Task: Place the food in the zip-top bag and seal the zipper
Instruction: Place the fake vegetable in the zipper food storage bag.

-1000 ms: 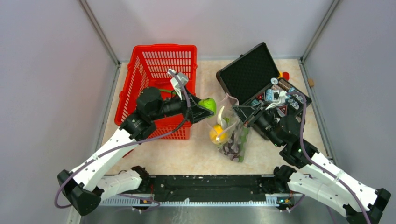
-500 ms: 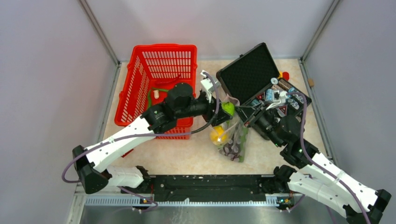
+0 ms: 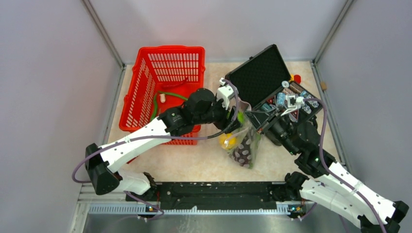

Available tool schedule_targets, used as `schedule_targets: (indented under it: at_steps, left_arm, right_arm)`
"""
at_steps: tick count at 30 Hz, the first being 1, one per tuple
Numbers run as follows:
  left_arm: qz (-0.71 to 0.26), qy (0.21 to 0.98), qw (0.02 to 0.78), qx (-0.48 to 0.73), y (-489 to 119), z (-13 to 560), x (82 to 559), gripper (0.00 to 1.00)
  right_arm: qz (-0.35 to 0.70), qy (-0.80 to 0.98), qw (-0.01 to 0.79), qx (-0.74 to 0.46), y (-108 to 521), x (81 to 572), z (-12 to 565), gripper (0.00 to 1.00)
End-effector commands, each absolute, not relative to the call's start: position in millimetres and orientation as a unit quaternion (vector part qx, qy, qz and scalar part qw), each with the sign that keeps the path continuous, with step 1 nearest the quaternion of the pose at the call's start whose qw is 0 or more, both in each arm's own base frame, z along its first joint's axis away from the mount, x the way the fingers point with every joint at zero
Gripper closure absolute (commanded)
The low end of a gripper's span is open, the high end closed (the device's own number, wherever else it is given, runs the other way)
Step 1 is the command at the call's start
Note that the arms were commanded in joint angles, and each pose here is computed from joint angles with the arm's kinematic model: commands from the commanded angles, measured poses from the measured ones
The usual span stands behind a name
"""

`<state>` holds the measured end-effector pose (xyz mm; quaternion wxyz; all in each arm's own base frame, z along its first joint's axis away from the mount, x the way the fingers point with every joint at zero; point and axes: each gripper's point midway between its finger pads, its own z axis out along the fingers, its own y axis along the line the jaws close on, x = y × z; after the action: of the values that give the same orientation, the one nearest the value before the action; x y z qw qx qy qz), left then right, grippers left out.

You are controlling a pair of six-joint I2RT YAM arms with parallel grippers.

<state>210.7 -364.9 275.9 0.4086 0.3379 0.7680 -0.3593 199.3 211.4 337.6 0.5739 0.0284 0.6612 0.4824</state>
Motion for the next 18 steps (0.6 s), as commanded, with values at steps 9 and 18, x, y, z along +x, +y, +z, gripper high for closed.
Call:
schedule_targets:
  at_steps: [9, 18]
  left_arm:
    - [-0.43, 0.718, 0.405, 0.369, -392.4, 309.4, 196.6, 0.21]
    - [-0.426, 0.682, 0.493, 0.333, -358.6, 365.0, 195.8, 0.12]
  right_arm:
    - [0.551, 0.558, 0.619, 0.048, 188.8, 177.0, 422.1, 1.0]
    - [0.529, 0.567, 0.627, 0.076, 174.0, 180.4, 416.2, 1.0]
